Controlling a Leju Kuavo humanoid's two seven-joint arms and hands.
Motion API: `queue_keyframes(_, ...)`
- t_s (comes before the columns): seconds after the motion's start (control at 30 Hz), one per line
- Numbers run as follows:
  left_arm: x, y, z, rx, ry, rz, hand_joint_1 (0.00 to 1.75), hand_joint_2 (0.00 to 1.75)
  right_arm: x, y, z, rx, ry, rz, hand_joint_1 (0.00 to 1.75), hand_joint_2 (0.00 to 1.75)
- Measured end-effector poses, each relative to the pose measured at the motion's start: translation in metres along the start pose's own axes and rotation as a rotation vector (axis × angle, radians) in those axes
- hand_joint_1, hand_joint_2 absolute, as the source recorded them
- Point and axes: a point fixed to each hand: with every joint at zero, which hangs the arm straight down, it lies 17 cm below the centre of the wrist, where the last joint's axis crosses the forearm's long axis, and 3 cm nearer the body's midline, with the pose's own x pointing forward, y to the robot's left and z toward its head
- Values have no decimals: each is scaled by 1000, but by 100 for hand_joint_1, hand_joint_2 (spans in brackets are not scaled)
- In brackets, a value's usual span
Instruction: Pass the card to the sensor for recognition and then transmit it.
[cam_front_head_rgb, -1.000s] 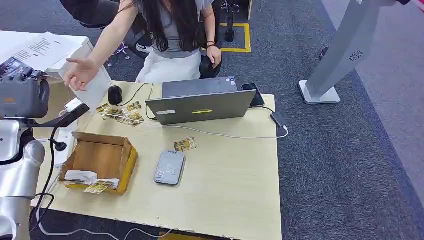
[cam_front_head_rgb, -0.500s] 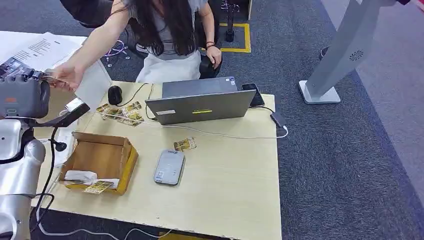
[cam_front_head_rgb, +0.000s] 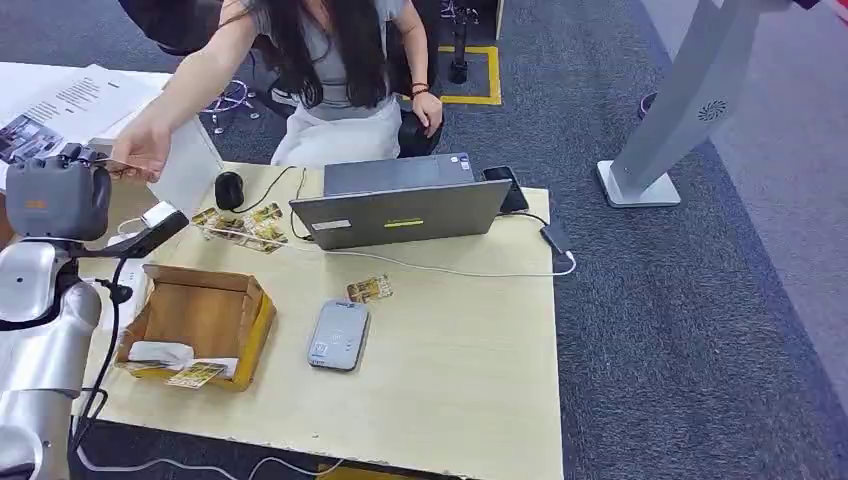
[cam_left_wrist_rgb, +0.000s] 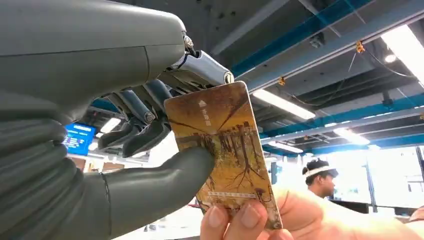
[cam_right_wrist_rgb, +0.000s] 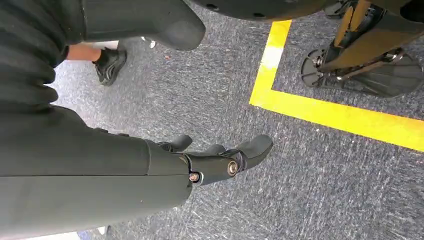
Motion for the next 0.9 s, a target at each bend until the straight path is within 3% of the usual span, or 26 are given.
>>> queue_keyframes(0.17, 2, -2, 3, -4, 0, 2, 175, 175, 1, 0, 0, -1, -2, 1, 0, 175)
queue_keyframes(0.2, 2, -3, 3, -5, 0, 2, 0, 175, 1, 0, 0, -1, -2, 2, 0, 175)
queue_keyframes(0.73, 7, -10, 20, -10, 3, 27, 0, 175, 1, -1, 0, -3, -1, 0, 0, 175)
queue_keyframes(0.9, 28, -3, 47, 11, -39, 67, 0, 175, 0, -1, 0, -5, 3, -26, 0, 175)
